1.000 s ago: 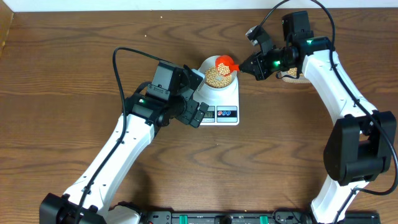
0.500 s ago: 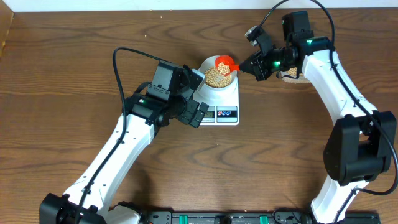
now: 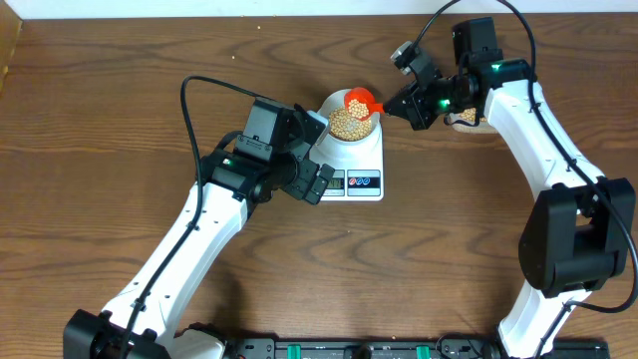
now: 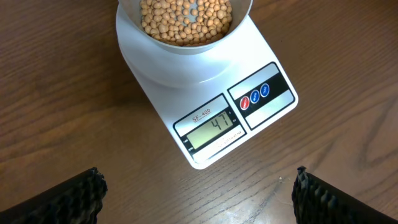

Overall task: Scoop item into bowl and weigh 50g on scale
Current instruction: 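Tilt the red scoop over the bowl to trickle beans back in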

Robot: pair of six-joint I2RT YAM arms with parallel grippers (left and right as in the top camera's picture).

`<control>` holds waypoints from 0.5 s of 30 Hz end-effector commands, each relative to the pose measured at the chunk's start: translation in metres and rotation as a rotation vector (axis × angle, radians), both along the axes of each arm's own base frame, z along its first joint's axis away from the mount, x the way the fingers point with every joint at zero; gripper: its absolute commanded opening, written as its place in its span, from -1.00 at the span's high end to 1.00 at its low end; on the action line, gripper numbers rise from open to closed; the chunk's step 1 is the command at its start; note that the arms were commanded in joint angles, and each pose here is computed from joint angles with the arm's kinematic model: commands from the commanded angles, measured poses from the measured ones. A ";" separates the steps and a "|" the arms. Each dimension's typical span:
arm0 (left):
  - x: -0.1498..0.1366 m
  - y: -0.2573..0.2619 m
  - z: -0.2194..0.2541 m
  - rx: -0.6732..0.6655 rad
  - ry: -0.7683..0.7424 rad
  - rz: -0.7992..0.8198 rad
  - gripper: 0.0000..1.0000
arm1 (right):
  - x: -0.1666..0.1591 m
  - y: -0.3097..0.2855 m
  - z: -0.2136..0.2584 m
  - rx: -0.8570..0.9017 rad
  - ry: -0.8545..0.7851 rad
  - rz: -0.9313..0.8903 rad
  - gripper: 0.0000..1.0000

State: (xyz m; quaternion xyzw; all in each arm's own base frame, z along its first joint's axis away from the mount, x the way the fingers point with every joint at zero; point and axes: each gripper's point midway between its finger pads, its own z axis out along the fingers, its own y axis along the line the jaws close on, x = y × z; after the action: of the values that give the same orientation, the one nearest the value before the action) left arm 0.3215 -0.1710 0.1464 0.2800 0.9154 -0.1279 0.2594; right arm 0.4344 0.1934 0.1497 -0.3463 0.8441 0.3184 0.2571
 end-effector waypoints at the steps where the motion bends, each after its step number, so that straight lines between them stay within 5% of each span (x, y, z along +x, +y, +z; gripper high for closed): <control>1: -0.001 0.000 0.000 -0.001 0.002 -0.010 -0.95 | 0.001 0.003 0.023 0.007 -0.084 0.035 0.98; 15: -0.001 0.000 0.000 -0.002 0.002 -0.010 -0.96 | 0.001 0.003 0.023 -0.008 -0.133 0.080 0.98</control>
State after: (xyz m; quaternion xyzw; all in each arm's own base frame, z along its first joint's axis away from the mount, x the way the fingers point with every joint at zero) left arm 0.3215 -0.1710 0.1464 0.2801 0.9154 -0.1277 0.2595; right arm 0.4346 0.1931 0.1494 -0.3766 0.8316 0.3076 0.2684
